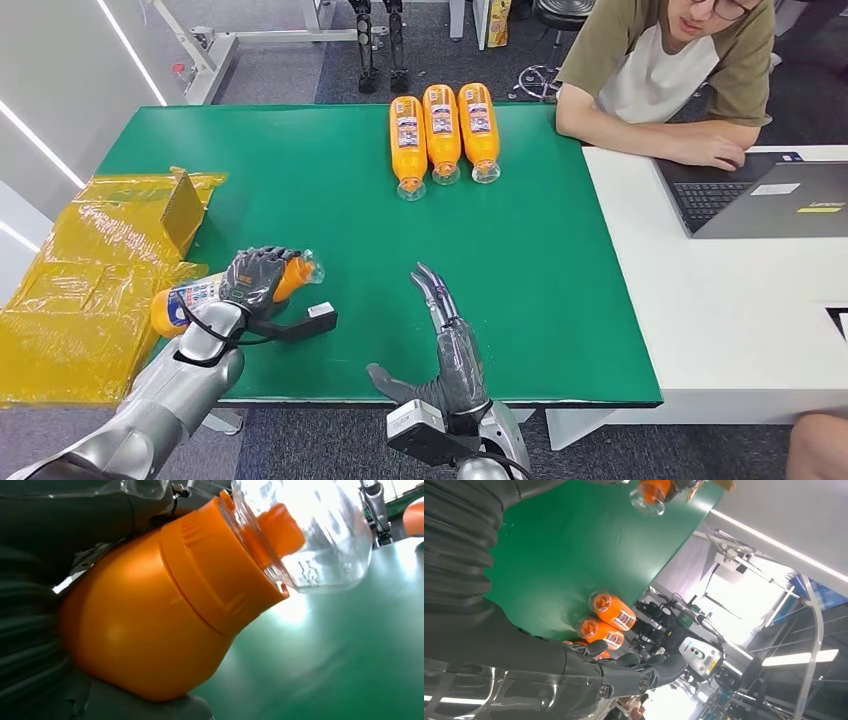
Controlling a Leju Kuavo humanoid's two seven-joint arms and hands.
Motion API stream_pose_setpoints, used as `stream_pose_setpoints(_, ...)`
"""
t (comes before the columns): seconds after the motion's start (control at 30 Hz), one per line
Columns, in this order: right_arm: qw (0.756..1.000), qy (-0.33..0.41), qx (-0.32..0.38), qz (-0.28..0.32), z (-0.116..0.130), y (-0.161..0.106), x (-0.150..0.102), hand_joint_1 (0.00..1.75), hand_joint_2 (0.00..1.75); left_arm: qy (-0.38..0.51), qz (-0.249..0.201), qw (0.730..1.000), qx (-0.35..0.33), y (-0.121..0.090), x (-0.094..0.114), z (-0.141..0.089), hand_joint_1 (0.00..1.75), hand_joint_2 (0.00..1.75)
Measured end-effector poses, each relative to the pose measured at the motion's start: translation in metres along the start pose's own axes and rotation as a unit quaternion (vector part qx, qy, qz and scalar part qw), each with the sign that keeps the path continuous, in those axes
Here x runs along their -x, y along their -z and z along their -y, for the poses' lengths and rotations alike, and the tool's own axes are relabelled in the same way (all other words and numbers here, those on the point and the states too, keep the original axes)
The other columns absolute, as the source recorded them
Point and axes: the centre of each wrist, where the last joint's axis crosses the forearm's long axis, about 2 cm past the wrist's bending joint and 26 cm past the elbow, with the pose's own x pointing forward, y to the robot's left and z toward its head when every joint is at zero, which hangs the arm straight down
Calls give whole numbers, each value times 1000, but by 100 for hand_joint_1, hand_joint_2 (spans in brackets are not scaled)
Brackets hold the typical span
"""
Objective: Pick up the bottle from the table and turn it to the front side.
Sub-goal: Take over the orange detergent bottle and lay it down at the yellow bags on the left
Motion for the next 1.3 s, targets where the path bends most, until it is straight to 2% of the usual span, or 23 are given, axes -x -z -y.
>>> stream_pose_setpoints(0.17,1000,0,1,-2,0,-1,0,0,175,-2,-4,1000,6,-2,-8,4,175,175)
stream_pose_setpoints(0.2,1000,0,1,-2,0,-1,0,0,175,-2,-4,1000,8,-2,-9,5,169,175)
stream_pose_setpoints(0.27,1000,1,1,-3,0,-2,0,0,175,-5,-7,1000,12,-3,-12,5,140,175)
stream_pose_setpoints(0.33,1000,1,1,-4,0,-2,0,0,175,-16,-17,1000,19,-2,-14,5,59,175)
stream_pose_setpoints(0.4,1000,3,-1,-4,0,-3,0,0,175,-33,-32,999,27,-2,-15,4,0,175)
stream_pose_setpoints(0.63,1000,10,-10,-3,-1,-2,0,0,175,-131,-53,988,55,2,-14,1,0,175)
stream_pose_setpoints(0.83,1000,22,-9,-3,-1,-2,1,0,175,-270,-22,959,87,4,-11,-1,0,175)
stream_pose_setpoints(0.93,1000,27,-8,-3,-2,-3,3,0,175,-350,9,930,109,7,-6,-4,0,175)
stream_pose_setpoints(1.13,999,30,-10,-4,-4,-2,5,0,175,-488,78,857,149,9,7,-9,0,175)
stream_pose_setpoints(1.3,999,32,-12,-4,-5,1,6,0,175,-573,134,797,138,7,14,-6,0,175)
